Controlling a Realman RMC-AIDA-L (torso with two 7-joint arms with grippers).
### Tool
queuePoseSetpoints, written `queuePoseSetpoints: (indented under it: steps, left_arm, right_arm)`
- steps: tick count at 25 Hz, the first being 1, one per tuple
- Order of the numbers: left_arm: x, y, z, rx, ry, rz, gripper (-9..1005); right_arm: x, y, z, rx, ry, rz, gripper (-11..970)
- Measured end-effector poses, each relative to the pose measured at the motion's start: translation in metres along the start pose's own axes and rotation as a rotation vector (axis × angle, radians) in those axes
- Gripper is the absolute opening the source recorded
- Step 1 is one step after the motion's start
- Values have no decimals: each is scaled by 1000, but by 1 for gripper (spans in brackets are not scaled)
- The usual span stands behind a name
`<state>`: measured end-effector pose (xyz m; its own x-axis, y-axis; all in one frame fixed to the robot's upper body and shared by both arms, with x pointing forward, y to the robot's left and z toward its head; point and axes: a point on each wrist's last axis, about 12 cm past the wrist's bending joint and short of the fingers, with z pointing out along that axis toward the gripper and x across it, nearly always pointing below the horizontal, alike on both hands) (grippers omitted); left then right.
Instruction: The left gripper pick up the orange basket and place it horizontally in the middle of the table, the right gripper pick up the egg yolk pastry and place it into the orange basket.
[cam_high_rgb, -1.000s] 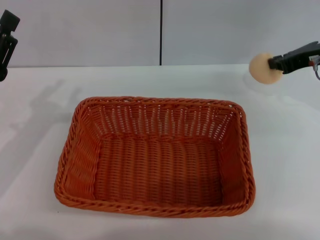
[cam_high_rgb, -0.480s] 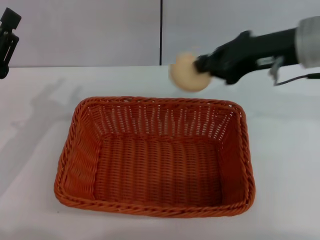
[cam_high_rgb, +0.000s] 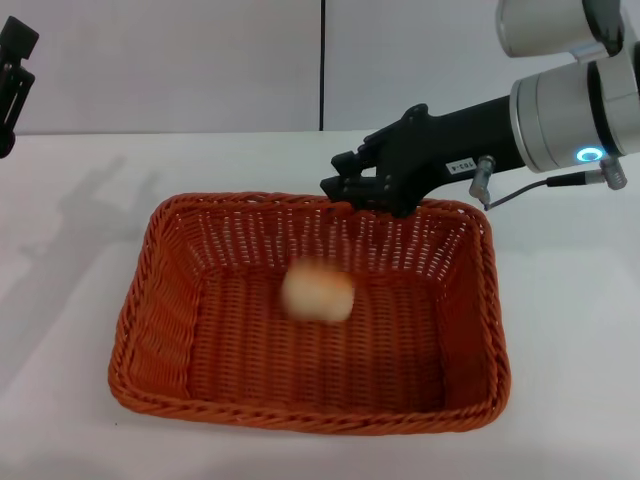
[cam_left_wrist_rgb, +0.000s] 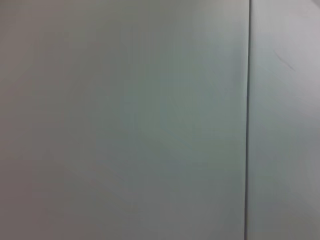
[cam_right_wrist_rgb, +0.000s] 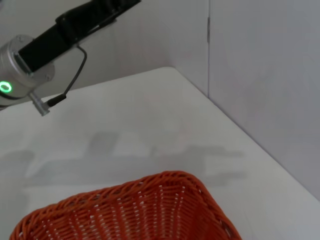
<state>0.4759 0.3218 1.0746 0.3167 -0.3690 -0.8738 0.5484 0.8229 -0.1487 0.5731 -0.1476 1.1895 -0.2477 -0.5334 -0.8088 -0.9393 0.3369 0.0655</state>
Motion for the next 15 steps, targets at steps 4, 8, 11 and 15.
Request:
queuePoseSetpoints:
  steps: [4,8,11,15]
  left_arm:
    - [0,1,0,-4,0,1,529]
    - [-1,2,-1,-11,-2,4,529]
    - [-1,2,-1,-12,-2,4,529]
    - [-3,5,-4,-39,-13,12,529]
  right_arm:
    - [3,-1,-4,11,-12,4,282]
    - [9,-3,-16,39,-55,21,380]
    - [20,-5,-34,55,-170,35,481]
    - [62,-3,-81,130,-520,23,598]
